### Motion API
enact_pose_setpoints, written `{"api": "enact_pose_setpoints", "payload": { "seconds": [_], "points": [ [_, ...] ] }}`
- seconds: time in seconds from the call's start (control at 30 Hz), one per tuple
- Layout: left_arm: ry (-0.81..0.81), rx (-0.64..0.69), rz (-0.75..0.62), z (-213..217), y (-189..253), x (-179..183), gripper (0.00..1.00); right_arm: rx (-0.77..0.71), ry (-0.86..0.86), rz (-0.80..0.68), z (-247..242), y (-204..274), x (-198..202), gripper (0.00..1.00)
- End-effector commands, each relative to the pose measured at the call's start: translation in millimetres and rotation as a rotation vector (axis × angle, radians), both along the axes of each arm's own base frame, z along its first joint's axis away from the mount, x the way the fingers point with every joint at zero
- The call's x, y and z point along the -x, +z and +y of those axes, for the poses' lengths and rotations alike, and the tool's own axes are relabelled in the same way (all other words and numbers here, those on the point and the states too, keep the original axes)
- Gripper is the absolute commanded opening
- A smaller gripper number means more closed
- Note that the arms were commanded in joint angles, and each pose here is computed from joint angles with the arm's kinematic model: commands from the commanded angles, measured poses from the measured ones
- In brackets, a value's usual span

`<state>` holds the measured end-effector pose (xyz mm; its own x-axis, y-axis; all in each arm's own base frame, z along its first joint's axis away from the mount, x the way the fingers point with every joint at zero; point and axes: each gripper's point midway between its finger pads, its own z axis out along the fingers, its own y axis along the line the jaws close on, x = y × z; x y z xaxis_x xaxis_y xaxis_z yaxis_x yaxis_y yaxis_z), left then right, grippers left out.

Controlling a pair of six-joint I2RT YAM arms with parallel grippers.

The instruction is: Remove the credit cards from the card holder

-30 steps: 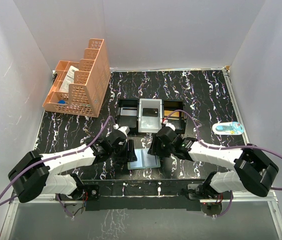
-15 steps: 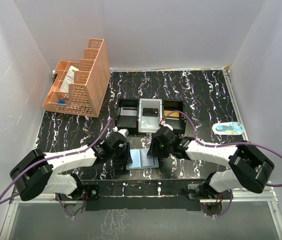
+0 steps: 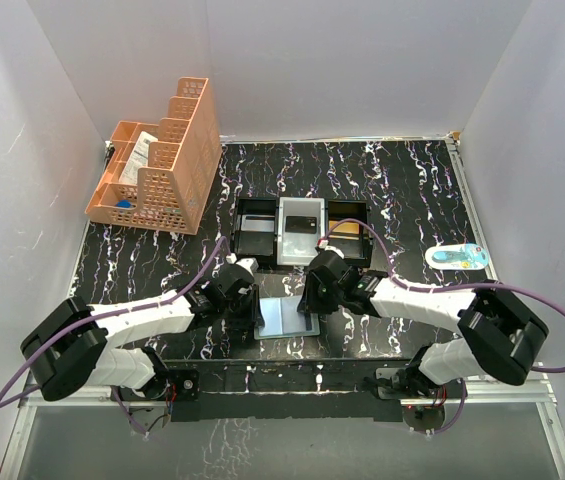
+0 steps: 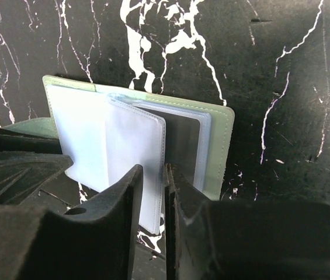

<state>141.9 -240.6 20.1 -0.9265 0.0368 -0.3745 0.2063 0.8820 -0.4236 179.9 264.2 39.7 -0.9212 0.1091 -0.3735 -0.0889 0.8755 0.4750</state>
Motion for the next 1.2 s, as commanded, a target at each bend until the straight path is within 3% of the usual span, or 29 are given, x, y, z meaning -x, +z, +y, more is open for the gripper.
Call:
{"api": "enact_pose_setpoints", "payload": {
  "seconds": [0.0,0.13,0.53,0.7,1.17],
  "points": [
    [-0.013,-0.013,0.011,3,-3,6,0.20,-0.117,0.032,-0.071,22,39,-10,0.16],
    [-0.010,-0.010,0.006,4,-2,6,0.20,-0.194,0.054,-0.072,32,49,-6,0.10],
    [-0.006,0.004,0.000,4,2,6,0.18,-0.362,0.124,-0.015,59,58,6,0.12],
    [-0.004,0.008,-0.006,4,5,6,0.18,-0.371,0.118,0.007,63,51,6,0.09],
    [0.008,0.005,-0.017,7,8,6,0.18,-0.394,0.147,0.055,70,41,12,0.14]
  ]
}}
